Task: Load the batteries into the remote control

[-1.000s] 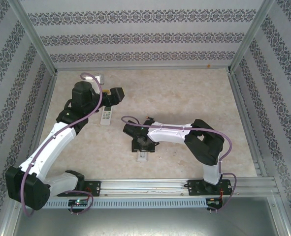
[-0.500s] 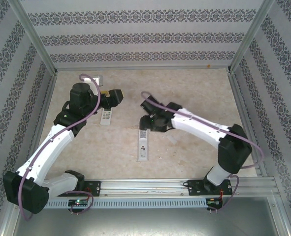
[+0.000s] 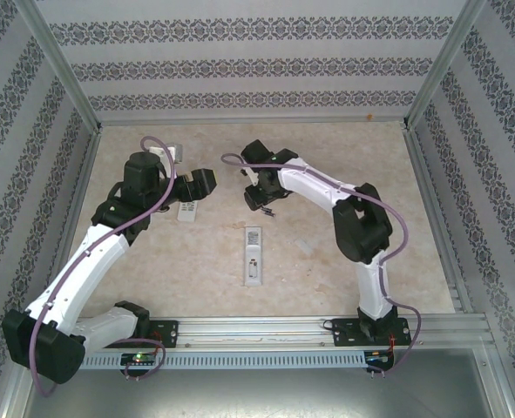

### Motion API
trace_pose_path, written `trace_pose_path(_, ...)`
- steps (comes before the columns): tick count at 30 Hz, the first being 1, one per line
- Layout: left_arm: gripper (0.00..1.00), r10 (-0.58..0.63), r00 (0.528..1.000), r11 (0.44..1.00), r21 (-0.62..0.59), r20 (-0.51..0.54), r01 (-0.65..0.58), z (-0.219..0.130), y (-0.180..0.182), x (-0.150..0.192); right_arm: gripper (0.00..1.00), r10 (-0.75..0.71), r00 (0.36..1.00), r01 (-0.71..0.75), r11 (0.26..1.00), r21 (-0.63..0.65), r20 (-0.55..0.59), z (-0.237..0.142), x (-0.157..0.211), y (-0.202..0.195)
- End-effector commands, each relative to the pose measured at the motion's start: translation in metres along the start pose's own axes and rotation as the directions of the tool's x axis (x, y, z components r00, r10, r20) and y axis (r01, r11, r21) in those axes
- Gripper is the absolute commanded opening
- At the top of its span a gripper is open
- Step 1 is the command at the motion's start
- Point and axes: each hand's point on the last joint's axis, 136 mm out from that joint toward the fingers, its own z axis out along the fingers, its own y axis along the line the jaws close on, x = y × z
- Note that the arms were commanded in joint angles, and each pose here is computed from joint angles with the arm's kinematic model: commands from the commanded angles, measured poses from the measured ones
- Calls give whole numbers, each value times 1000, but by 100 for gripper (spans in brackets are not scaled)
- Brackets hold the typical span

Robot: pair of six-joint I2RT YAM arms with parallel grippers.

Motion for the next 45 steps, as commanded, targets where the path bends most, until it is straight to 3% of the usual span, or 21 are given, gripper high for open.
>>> trace_pose_path(1, 91, -53, 999, 999, -1, -8, 53, -8, 3, 11, 52, -39, 999, 39, 999, 8, -33, 9, -3, -16)
trace_pose_path(8, 91, -83, 996, 996, -29, 44, 84, -16, 11, 14, 50, -20, 993, 16, 999, -37, -112, 34, 8, -20)
trace_pose_path(19, 92, -40, 999, 999, 12, -23, 40, -5, 6, 23, 52, 40, 983, -57, 994, -93, -177, 46, 23, -1)
trace_pose_path(27, 93, 17, 999, 1000, 19, -28, -16, -12, 0, 18, 34, 78, 975, -69, 996, 50, -209, 62, 25, -23)
trace_pose_path(32, 93, -14, 999, 999, 50, -41, 16, -13, -4, 23, 28, 60, 982, -49, 997, 65, -179, 56, 9, -28)
trace_pose_path(36, 93, -36, 999, 998, 55, -33, 38, -12, -2, 26, 17, 42, 986, -32, 997, 63, -163, 47, -1, -31)
trace_pose_path(40, 93, -42, 999, 998, 45, -36, 43, -10, 0, 26, 11, 44, 993, -39, 998, 56, -107, 20, -18, -31)
trace_pose_path(45, 94, -54, 993, 999, 1, -107, 54, -1, 9, 38, 11, 257, 966, -256, 966, -38, 19, -38, -30, -17)
